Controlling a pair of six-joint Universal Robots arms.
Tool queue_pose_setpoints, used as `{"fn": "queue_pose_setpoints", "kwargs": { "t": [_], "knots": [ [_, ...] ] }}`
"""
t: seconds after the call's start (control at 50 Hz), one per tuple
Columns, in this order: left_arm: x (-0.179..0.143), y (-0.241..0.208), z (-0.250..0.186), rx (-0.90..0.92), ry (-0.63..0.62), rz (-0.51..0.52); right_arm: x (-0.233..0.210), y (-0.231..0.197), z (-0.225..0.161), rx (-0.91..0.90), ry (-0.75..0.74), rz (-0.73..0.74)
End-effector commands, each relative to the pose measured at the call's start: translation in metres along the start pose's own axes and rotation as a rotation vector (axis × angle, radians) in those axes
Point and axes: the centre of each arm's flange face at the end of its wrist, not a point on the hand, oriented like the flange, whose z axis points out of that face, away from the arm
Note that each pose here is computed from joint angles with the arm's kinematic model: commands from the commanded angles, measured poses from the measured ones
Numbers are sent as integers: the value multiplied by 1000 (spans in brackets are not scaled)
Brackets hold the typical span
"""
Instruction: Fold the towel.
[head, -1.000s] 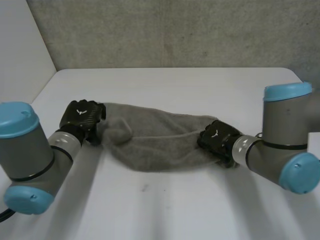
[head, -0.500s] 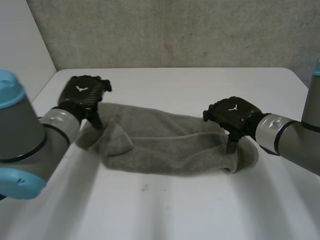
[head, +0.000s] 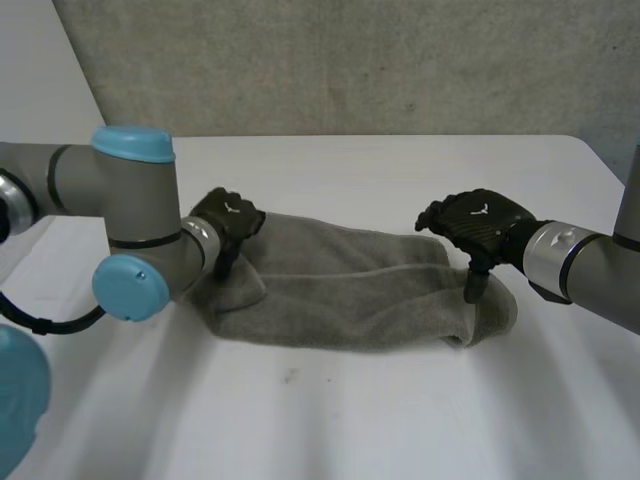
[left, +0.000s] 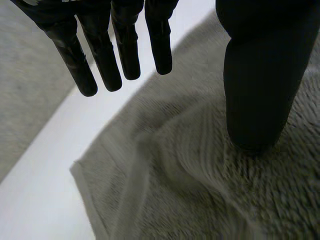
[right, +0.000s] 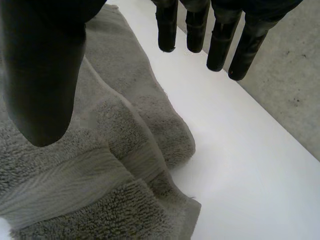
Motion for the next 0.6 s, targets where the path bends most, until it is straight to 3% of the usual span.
{"fn": "queue_pose_setpoints", "kwargs": {
  "t": [0.02, 0.24, 0.4, 0.6],
  "knots": [
    [12, 14, 6, -73, 83, 61, 16, 9, 9, -20, 29, 19],
    [2, 6, -1, -73, 44, 60, 28, 16, 19, -29, 49, 31],
    [-17, -9, -32, -65, -28, 51, 34, 5, 23, 5, 64, 33],
    [-25, -6, -85, -6, -109, 45, 33, -14, 40, -25, -15, 199]
  ]
}}
